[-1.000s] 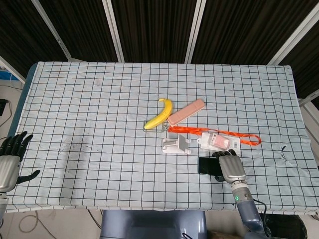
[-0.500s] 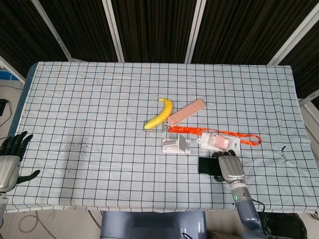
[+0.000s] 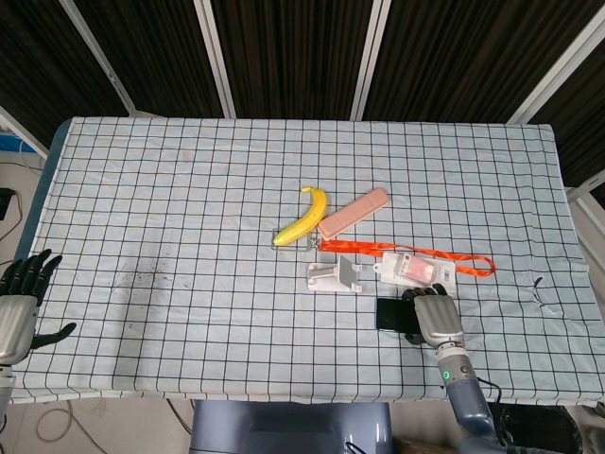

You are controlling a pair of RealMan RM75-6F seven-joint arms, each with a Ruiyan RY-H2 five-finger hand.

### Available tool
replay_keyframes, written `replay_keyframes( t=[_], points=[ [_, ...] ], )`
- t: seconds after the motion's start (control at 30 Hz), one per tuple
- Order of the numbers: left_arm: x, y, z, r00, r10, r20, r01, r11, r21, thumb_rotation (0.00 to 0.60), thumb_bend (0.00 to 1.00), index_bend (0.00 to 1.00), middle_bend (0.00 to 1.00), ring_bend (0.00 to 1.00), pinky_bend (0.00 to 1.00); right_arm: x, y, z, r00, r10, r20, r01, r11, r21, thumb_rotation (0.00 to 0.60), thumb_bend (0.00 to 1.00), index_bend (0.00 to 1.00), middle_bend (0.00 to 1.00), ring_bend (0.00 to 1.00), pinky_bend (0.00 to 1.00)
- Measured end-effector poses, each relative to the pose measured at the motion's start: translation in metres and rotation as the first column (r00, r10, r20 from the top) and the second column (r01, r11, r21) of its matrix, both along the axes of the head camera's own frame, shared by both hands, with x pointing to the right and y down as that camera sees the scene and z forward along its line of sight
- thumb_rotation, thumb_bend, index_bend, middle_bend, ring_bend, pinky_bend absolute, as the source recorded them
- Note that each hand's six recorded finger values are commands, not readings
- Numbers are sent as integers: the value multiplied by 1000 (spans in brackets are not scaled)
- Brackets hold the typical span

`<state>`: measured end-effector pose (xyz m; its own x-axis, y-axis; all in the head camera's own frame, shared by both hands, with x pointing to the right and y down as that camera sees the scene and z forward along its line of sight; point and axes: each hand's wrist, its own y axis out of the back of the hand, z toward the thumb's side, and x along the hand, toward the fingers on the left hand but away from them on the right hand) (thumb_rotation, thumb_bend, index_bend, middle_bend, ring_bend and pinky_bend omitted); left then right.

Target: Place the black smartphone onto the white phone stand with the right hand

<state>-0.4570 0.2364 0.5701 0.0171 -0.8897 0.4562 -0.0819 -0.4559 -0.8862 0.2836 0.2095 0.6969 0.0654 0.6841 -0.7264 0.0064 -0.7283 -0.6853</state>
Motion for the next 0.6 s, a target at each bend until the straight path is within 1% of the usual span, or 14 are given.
replay_keyframes(
  t=[0.17, 0.23, 0.3, 0.4, 0.5, 0.6],
  points=[
    [0, 0, 0, 1000, -4, -3, 4, 1000, -2, 600, 0, 0, 0, 0, 0, 0, 1, 1, 1000, -4, -3, 4, 1000, -4, 600, 236, 365, 387, 309, 161],
    [0, 0, 0, 1000, -5, -3, 5, 1000, -3, 600, 0, 0, 0, 0, 0, 0, 1, 1, 1000, -5, -5, 5, 1000, -9, 600, 256, 365, 400, 318, 161],
    [0, 0, 0, 1000, -7, -4, 7, 1000, -4, 600, 0, 0, 0, 0, 0, 0, 2, 2, 1000, -7, -7, 7, 1000, -13, 600, 302, 370, 426, 326, 161],
    [0, 0, 0, 1000, -9, -6, 9, 1000, -5, 600, 0, 0, 0, 0, 0, -1, 3, 2, 1000, -8, -4, 8, 1000, -19, 600, 452, 421, 481, 361, 162],
    [0, 0, 0, 1000, -10, -8, 10, 1000, -6, 600, 0, 0, 0, 0, 0, 0, 4, 2, 1000, -4, -3, 4, 1000, -25, 600, 568, 452, 505, 384, 161],
    [0, 0, 0, 1000, -11, -9, 11, 1000, -6, 600, 0, 0, 0, 0, 0, 0, 5, 1, 1000, -1, -1, 1, 1000, -28, 600, 633, 470, 518, 398, 168]
  ],
)
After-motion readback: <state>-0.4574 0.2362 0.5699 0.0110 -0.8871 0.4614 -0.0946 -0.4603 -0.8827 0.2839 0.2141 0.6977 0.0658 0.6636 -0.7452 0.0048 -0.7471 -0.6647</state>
